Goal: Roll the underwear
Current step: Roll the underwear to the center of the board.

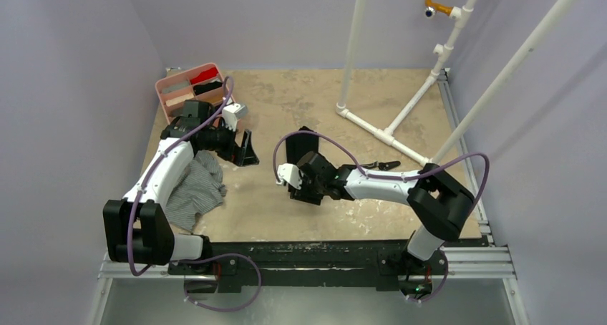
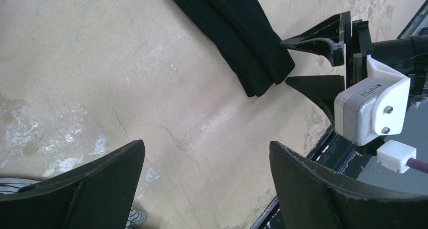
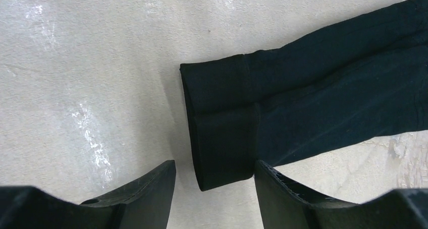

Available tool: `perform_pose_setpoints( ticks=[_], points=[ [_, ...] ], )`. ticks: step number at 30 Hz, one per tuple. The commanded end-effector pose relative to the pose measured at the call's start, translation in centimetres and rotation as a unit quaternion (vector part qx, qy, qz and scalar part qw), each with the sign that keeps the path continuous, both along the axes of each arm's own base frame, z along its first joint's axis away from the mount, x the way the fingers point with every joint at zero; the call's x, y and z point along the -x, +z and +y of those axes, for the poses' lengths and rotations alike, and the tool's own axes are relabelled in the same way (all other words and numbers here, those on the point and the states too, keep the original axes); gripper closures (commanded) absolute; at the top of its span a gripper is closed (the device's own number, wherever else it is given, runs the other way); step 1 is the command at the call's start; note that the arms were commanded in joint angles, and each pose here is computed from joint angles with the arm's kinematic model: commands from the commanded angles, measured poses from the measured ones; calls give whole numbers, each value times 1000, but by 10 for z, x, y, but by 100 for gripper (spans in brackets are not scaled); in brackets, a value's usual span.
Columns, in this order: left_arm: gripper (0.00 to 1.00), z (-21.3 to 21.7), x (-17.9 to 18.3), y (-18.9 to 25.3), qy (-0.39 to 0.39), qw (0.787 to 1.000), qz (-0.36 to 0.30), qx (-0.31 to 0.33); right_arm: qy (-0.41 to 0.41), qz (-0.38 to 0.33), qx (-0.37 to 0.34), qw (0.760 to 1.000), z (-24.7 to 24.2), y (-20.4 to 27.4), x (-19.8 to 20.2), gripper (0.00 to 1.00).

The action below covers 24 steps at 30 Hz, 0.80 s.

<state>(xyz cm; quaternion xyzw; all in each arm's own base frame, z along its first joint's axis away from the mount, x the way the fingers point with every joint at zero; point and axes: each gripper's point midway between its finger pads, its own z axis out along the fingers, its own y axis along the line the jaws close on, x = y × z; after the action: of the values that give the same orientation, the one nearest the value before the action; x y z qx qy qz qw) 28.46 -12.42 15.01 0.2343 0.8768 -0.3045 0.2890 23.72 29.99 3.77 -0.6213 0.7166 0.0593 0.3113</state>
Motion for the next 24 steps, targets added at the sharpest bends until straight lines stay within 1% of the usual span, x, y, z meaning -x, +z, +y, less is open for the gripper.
perform_pose_setpoints(
  ticks=[1, 7, 14, 18, 24],
  points=[
    [8, -1, -6, 7, -9, 1000, -18, -1, 3, -32, -22, 999, 20, 18, -15, 44],
    [8, 1, -6, 6, -12, 1000, -24, -8, 4, -31, -13, 999, 20, 12, -16, 50],
    [9, 4, -4, 4, -16, 999, -30, -19, 6, -16, 3, 1000, 17, -4, -12, 62],
    [9, 9, -1, -2, -21, 998, -39, -37, 13, -5, 5, 1000, 17, -7, -8, 73],
    [10, 17, 8, -13, -33, 996, -51, -65, 28, 22, 2, 999, 19, -5, 2, 97]
  ],
)
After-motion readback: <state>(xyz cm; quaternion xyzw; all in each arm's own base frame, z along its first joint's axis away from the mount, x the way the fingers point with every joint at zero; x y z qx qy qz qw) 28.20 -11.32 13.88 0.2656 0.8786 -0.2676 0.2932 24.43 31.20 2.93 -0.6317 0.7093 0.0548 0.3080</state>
